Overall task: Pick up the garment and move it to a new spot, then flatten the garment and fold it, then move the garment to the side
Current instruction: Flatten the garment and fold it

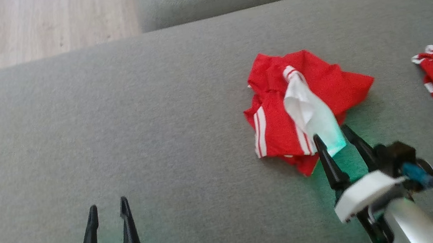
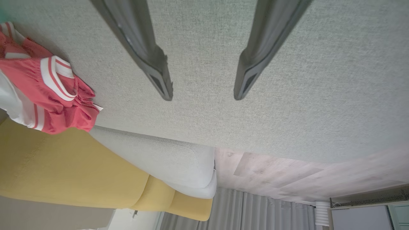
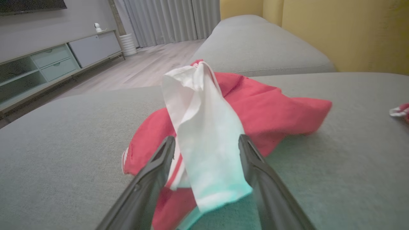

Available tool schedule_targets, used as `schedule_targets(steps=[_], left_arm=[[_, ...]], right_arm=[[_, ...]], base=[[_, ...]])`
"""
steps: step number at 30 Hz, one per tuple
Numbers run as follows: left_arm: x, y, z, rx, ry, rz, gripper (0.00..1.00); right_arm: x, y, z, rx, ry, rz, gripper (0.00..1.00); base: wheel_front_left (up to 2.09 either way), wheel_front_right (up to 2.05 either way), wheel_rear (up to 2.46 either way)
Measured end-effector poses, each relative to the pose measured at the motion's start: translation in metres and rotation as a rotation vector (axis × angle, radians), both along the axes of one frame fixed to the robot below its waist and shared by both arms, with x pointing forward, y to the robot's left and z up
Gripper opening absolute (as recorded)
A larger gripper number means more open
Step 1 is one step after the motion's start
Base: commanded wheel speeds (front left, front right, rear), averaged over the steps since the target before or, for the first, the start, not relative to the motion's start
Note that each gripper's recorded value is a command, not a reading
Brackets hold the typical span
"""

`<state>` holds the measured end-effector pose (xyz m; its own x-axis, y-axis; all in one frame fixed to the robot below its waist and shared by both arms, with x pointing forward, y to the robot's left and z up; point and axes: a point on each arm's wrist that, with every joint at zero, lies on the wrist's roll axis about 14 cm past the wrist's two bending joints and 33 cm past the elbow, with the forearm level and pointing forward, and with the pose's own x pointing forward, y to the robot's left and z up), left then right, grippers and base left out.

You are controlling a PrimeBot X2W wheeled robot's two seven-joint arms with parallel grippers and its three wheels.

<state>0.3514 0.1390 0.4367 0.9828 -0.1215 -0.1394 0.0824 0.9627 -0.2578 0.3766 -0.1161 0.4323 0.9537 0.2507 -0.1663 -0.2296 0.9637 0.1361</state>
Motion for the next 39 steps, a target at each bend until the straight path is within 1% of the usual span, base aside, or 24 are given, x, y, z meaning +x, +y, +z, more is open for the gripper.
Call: schedule_targets(steps=[2,5,7,12,15,16,17,18,23,26,28,31,34,36,39], left_arm=[[0.005,0.000,0.000,-0.014,0.000,0.003,1.00],[0.009,0.002,0.000,-0.028,0.003,0.016,1.00],[0.006,0.005,-0.005,-0.035,0.019,0.022,1.00],[0.001,0.014,-0.015,-0.033,0.052,0.052,1.00],[0.000,0.018,-0.018,-0.032,0.062,0.062,1.00],[0.000,0.018,-0.019,-0.033,0.064,0.062,1.00],[0.000,0.018,-0.019,-0.034,0.064,0.060,1.00],[0.001,0.018,-0.018,-0.034,0.062,0.060,1.00],[0.006,0.016,-0.009,-0.058,0.033,0.060,1.00],[0.004,0.015,-0.004,-0.063,0.019,0.056,1.00],[0.002,0.015,-0.002,-0.072,0.013,0.057,1.00],[-0.004,0.017,0.001,-0.078,0.006,0.064,1.00],[-0.014,0.020,0.002,-0.083,0.005,0.079,1.00],[-0.022,0.026,0.002,-0.084,0.004,0.100,1.00],[-0.037,0.040,0.000,-0.088,0.010,0.156,1.00]], right_arm=[[0.017,0.011,0.002,-0.005,-0.005,0.036,1.00],[0.038,0.020,0.009,-0.007,-0.023,0.058,1.00],[0.047,0.024,0.007,-0.006,-0.016,0.067,1.00],[0.050,0.030,-0.012,-0.009,0.042,0.083,1.00],[0.053,0.033,-0.014,-0.010,0.047,0.090,1.00],[0.055,0.034,-0.013,-0.009,0.042,0.091,0.82],[0.057,0.035,-0.009,-0.007,0.031,0.093,0.38],[0.059,0.035,-0.005,-0.004,0.017,0.094,0.00],[0.068,0.038,0.028,0.040,-0.080,0.086,0.00],[0.073,0.050,0.064,0.085,-0.185,0.114,0.00],[0.076,0.068,0.092,0.111,-0.259,0.165,0.00],[0.084,0.108,0.150,0.177,-0.396,0.281,0.00],[0.092,0.148,0.218,0.195,-0.557,0.397,0.00],[0.091,0.172,0.264,0.210,-0.665,0.467,0.00],[0.083,0.199,0.327,0.257,-0.804,0.535,0.00]], base=[[0.00,0.00,0.00],[0.00,0.00,0.00],[0.00,0.00,0.00],[0.00,0.00,0.00],[0.00,0.00,0.00],[0.00,0.00,0.00],[0.00,0.00,0.00],[0.00,0.00,0.00],[0.00,0.00,0.00],[0.00,0.00,0.00],[0.00,0.00,0.00],[0.00,0.00,0.00],[0.00,0.00,0.00],[0.00,0.00,0.00],[0.00,0.00,0.00]])
